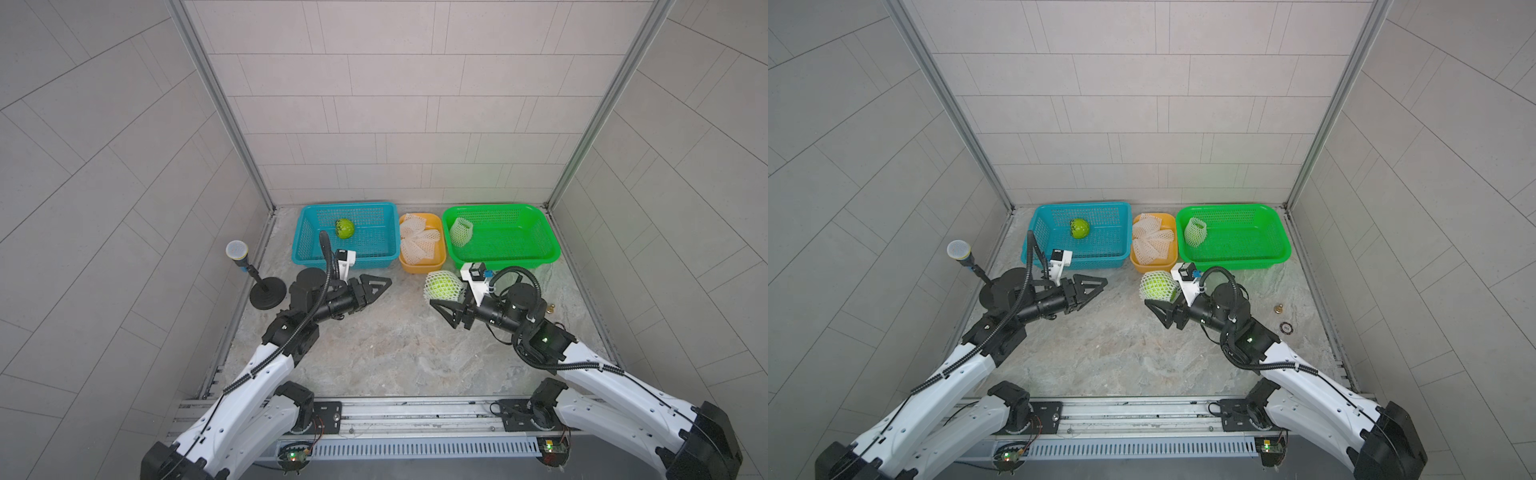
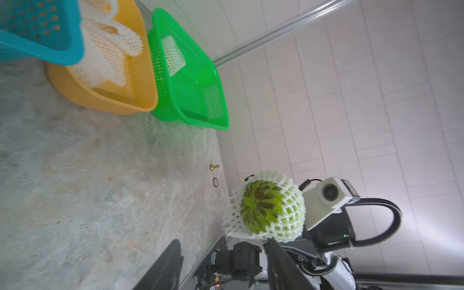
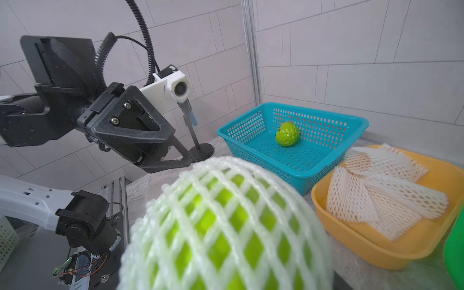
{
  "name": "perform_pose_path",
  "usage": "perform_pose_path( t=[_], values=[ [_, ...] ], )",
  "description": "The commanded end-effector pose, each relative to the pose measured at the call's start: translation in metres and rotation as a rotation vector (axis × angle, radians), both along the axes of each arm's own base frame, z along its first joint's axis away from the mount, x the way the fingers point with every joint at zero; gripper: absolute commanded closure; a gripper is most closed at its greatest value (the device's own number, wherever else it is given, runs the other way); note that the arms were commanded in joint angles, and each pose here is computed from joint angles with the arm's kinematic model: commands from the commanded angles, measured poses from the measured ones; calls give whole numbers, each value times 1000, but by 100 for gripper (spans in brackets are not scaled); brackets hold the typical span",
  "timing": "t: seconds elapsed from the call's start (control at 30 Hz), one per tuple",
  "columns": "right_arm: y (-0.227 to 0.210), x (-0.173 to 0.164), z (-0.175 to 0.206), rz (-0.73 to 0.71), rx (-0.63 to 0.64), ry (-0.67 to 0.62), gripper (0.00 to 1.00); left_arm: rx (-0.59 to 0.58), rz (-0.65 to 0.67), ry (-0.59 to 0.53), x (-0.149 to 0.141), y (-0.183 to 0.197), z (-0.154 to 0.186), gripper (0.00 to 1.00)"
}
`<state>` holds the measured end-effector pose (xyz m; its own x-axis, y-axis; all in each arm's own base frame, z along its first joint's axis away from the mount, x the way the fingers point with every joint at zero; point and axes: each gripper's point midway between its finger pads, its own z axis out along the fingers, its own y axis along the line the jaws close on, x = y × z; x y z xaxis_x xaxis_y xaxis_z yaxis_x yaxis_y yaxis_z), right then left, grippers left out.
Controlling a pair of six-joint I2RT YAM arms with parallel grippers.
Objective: Sleeve custard apples in foam nets
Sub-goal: Pick up the custard apple from the center of the board, then adjust the foam net on the custard apple.
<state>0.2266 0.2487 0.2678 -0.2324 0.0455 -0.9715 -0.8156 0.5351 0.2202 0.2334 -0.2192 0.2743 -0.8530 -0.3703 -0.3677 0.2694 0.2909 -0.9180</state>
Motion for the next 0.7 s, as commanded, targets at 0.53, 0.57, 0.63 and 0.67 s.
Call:
perform_pose_path(
  t=[0.53, 0.57, 0.63, 0.67],
  values=[
    [19, -18, 7, 107, -24, -54, 17, -159, -272, -85, -33, -55, 51, 30],
    [20, -18, 6, 108, -26, -52, 17, -156, -273, -82, -33, -56, 50, 30],
    [21, -19, 5, 113, -30, -50, 18, -155, -279, -77, -34, -59, 49, 31],
    [21, -18, 5, 112, -32, -49, 18, -155, -280, -77, -34, -60, 49, 31]
  ],
)
